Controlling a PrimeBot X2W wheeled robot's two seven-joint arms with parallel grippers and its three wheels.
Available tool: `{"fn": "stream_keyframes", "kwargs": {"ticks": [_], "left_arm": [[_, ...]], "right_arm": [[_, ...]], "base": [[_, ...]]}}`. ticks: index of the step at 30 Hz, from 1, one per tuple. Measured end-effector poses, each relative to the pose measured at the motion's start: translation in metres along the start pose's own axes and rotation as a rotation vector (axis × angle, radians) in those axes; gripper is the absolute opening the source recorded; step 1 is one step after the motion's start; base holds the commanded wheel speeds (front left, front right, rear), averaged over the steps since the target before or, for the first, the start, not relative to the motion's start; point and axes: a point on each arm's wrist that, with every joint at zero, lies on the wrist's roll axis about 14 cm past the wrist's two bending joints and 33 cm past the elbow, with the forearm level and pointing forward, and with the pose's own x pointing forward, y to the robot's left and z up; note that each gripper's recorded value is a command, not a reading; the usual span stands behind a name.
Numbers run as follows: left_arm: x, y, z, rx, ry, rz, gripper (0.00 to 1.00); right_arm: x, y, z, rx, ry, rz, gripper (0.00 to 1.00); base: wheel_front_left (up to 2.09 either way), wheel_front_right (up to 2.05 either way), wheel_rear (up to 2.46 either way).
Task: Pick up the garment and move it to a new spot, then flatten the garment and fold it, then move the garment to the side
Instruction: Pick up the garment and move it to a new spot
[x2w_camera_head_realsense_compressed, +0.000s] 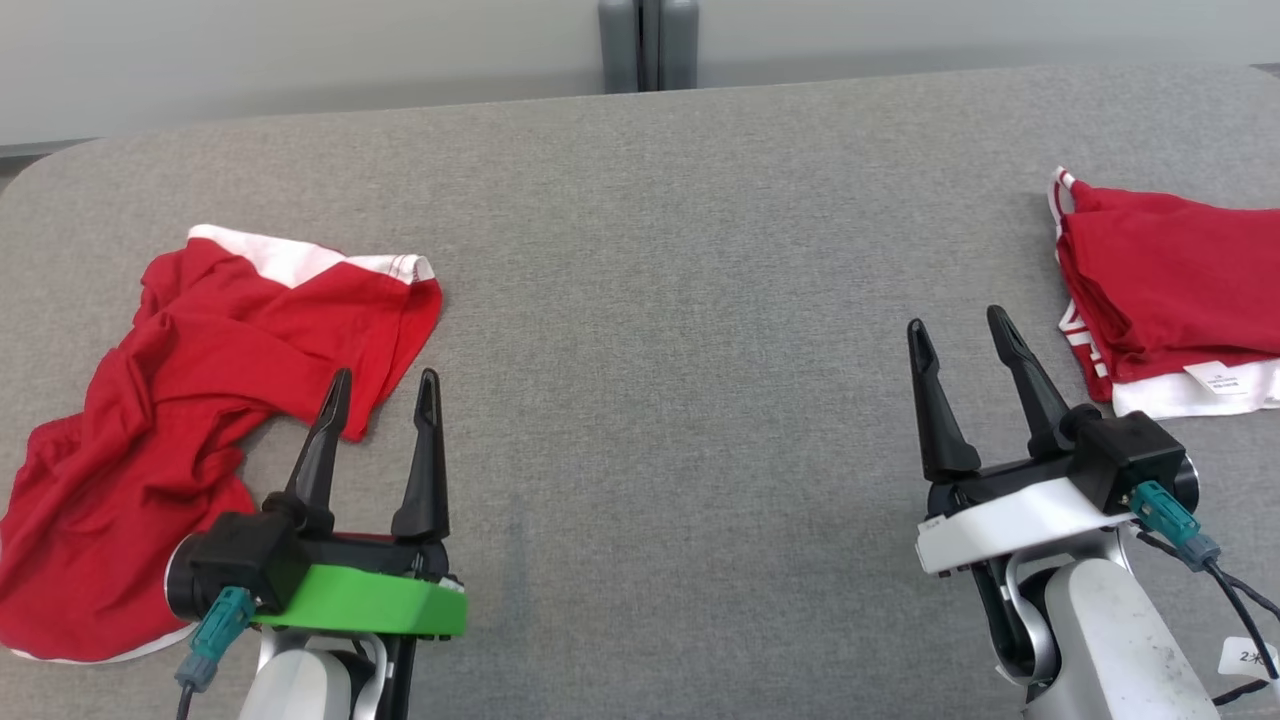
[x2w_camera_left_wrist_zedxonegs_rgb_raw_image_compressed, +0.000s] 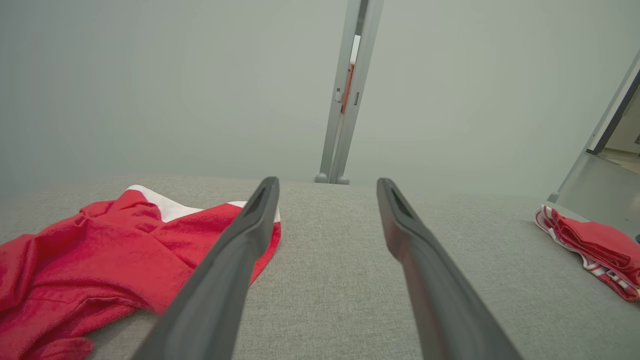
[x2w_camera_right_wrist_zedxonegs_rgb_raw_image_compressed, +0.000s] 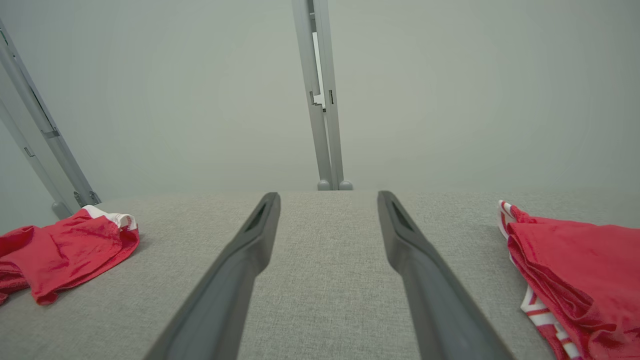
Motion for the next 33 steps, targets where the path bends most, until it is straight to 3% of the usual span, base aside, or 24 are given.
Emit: {"fn": "stream_keyframes", "kwargs": {"ticks": [16, 33], "left_arm": [[-0.041, 0.065, 0.023, 0.051, -0.035, 0.228, 1.00], [-0.112, 0.110, 0.057, 0.105, -0.103, 0.450, 1.00]], "right_arm": [[0.024, 0.089, -0.037, 0.057, 0.083, 0.263, 1.00], [0.025, 0.183, -0.040, 0.117, 0.095, 0.515, 1.00]], "base": [[0.00, 0.00, 0.00], [0.00, 0.00, 0.00]]}}
